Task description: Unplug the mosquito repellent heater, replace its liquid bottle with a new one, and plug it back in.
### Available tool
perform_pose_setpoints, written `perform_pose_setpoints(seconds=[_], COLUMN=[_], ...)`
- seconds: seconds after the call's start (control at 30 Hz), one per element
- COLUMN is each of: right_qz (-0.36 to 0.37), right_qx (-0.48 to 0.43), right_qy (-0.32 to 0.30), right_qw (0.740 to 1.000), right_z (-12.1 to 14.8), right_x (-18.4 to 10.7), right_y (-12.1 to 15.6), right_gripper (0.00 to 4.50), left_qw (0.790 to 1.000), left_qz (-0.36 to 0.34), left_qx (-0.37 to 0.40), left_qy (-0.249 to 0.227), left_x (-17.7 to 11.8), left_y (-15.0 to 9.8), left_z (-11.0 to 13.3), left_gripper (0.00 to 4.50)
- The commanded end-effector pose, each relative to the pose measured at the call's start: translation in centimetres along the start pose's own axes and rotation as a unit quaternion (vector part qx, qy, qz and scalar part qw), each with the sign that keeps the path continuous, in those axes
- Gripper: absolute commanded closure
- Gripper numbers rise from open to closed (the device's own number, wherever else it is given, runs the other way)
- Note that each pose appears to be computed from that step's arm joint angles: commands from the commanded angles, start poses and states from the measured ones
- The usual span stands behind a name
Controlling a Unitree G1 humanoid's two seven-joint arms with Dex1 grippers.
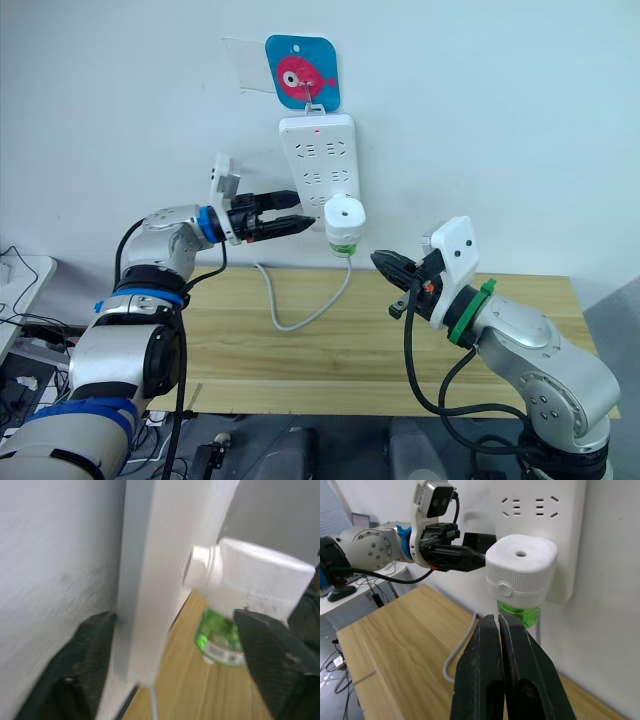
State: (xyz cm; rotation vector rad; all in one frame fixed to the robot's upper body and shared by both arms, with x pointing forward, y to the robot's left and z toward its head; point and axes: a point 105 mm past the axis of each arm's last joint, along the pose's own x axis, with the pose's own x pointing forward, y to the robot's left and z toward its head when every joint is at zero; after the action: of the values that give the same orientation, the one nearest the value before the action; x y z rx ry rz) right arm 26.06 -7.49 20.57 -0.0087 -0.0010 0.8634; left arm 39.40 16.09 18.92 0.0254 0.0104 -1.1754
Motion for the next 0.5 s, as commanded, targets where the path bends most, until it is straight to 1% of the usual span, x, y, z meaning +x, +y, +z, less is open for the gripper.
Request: perform_pose_setpoints(seconds=[0.03,0.1,0.2,0.27,0.33,0.4,0.5], right_qz=[0.029,0.044,0.055,0.059,0.048,0.033,0.014], right_qx=[-0.016,-0.015,-0.018,-0.025,-0.032,-0.039,-0.046], right_qy=[-0.024,-0.019,-0.013,-0.006,-0.003,-0.005,-0.009], right_qw=[0.999,0.999,0.998,0.998,0.998,0.999,0.999], right_z=[1.0,0.7,0.2,-0.2,-0.4,-0.4,-0.3], right_x=[0.5,1.2,1.7,2.2,2.8,3.4,4.1], right_y=[0.7,0.8,0.9,0.9,0.5,0.0,-0.6], right_gripper=[4.50,4.50,4.50,4.50,4.50,4.50,4.50], left_qw=[0.999,0.999,0.999,0.997,0.995,0.994,0.994], left_qz=[0.014,0.012,0.006,-0.014,-0.040,-0.054,-0.046], left_qx=[0.028,0.037,0.045,0.078,0.091,0.099,0.098], left_qy=[-0.009,-0.009,-0.018,-0.013,-0.007,-0.006,-0.022], left_x=[-2.0,-3.2,-3.8,-3.7,-3.5,-3.1,-2.5], left_y=[0.0,-1.1,-2.9,-5.2,-7.7,-9.5,-10.3], left_z=[1.6,1.9,2.4,2.4,2.0,1.6,1.9], left_gripper=[0.02,0.02,0.02,0.02,0.02,0.02,0.02])
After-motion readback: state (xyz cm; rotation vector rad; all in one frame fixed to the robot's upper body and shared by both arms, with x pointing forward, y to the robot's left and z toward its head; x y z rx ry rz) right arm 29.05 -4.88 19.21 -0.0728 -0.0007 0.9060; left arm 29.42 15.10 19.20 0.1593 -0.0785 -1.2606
